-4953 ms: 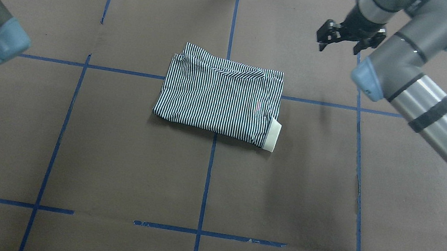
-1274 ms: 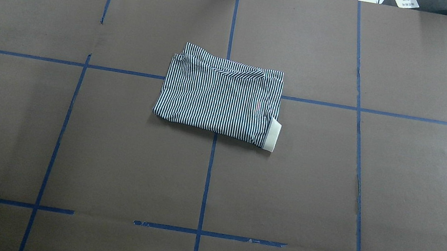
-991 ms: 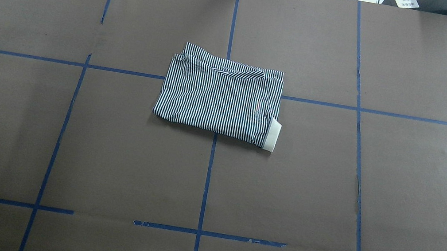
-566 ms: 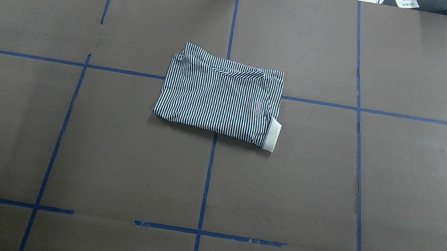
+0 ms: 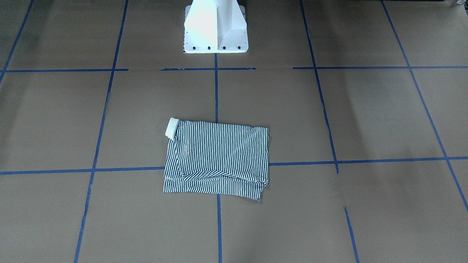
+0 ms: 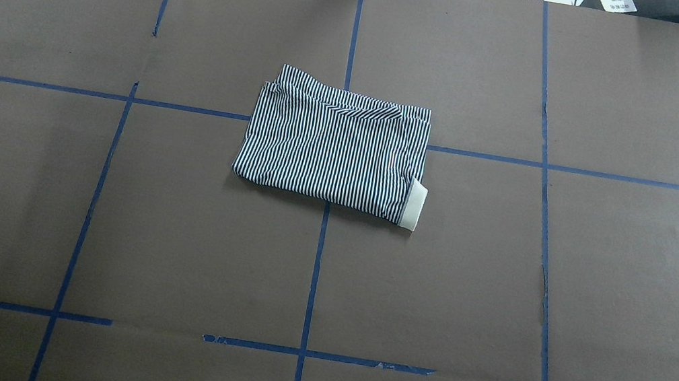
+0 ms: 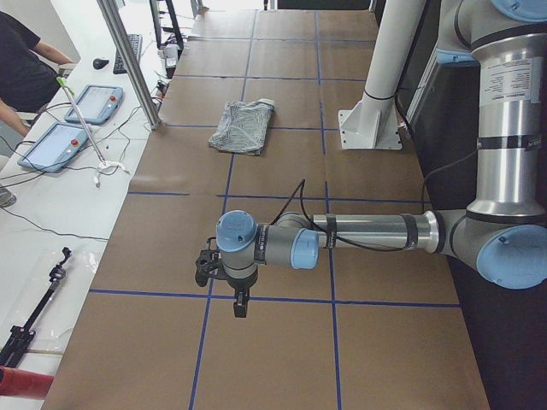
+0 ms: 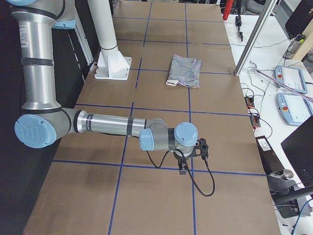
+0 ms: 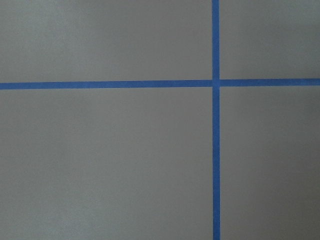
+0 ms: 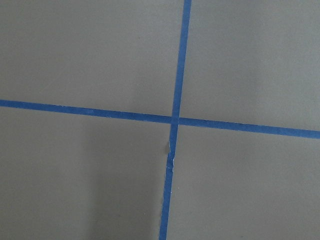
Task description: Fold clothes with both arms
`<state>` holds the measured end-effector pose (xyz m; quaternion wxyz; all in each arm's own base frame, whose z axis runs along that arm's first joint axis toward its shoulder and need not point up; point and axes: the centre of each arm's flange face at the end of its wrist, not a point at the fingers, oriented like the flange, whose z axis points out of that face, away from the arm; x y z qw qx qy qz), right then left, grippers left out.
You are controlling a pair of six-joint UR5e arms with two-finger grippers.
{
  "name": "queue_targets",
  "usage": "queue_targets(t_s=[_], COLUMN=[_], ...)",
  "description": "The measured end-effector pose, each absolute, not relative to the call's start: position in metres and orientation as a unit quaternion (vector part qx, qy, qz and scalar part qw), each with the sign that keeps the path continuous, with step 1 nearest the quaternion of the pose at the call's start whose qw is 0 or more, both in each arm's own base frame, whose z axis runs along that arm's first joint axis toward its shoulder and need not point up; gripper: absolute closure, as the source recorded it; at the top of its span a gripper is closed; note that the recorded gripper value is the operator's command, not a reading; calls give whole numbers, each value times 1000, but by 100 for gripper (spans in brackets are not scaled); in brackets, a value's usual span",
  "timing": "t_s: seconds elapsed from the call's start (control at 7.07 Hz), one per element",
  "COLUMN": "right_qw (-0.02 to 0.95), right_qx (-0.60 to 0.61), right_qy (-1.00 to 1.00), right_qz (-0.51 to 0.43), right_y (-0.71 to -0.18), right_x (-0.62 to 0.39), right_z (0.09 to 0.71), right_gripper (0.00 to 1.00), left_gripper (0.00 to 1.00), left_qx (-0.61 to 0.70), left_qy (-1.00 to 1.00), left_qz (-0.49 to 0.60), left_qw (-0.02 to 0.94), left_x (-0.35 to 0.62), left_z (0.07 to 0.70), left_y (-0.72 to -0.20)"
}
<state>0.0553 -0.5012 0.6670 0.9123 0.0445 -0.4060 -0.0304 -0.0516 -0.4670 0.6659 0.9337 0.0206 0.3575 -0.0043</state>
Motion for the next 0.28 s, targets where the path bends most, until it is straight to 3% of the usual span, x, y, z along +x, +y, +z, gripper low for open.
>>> queue_targets(t_s=[0.28], right_qw=[912], right_qx=[45], right_qy=[-406], right_qz=[-30], right_y=[-501], right_x=[55], right_z=[667], right_gripper=[0], left_gripper=[0], left_qx=[22], left_qy=[357], left_qz=[-4], left_qw=[934], left_x=[-52], left_z=[665], left_y=[-468])
